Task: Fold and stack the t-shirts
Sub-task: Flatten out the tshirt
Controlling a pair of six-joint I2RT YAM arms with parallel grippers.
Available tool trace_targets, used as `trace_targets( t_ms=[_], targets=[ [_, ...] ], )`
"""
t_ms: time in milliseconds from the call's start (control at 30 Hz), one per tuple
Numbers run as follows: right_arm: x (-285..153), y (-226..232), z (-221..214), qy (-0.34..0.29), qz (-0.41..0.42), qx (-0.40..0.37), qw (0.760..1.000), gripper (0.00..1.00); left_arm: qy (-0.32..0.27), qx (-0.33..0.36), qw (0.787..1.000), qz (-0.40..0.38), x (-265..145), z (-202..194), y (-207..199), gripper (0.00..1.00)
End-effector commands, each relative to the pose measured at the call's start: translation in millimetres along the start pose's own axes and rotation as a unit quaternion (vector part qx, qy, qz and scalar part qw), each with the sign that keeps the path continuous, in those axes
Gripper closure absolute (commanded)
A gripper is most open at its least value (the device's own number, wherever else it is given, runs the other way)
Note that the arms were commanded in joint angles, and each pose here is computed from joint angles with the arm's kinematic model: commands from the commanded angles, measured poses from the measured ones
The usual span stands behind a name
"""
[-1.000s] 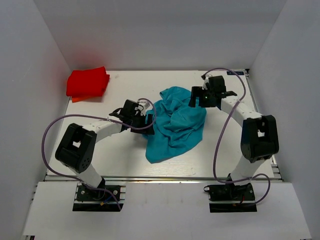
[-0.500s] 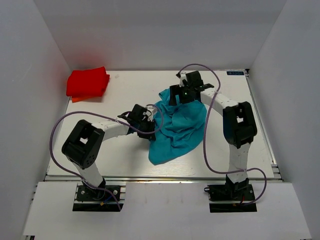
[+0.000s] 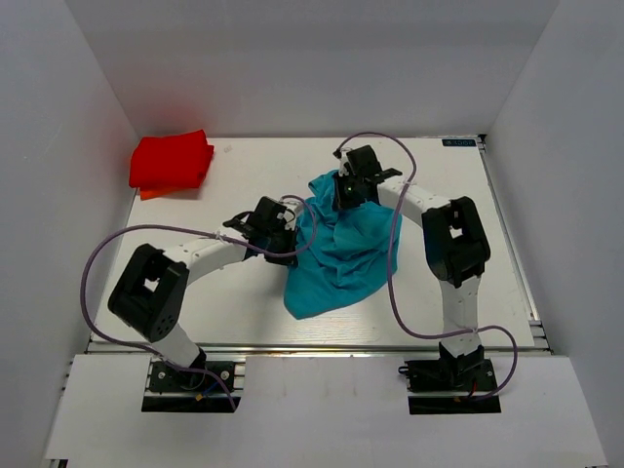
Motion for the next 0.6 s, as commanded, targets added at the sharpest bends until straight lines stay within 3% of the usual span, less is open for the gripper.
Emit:
trace_targets(
  t_ms=[0, 167, 333, 567],
  targets=[
    [-41, 7, 41, -0.096, -0.013, 0.003, 0.995, 1.00, -0.063, 0.015, 0.998, -0.017, -34, 26, -19, 1.00],
    [-94, 10, 62, -0.191, -0.064, 0.010, 0.979, 1.00, -0.123, 0.020, 0.992, 0.004, -72, 47, -29, 1.00],
    [-157, 0, 71, -0.263, -0.167, 0.032, 0.950, 1.00, -0.194, -0.037, 0.978, 0.063, -109, 76, -30, 1.00],
    [-261, -21, 71, -0.361, -0.317, 0.070, 0.874, 1.00, -0.292, -0.058, 0.945, 0.139, -168, 112, -35, 1.00]
  ],
)
Point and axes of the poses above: each gripper's point midway between its finger pads, its own x axis out along the fingers, its own y axis along the line the jaws close on, z = x × y, the point moved 8 cm from there along -x, back along the fingers, and after that the axes turned 5 degrees about -x, right-handed, at the moved point
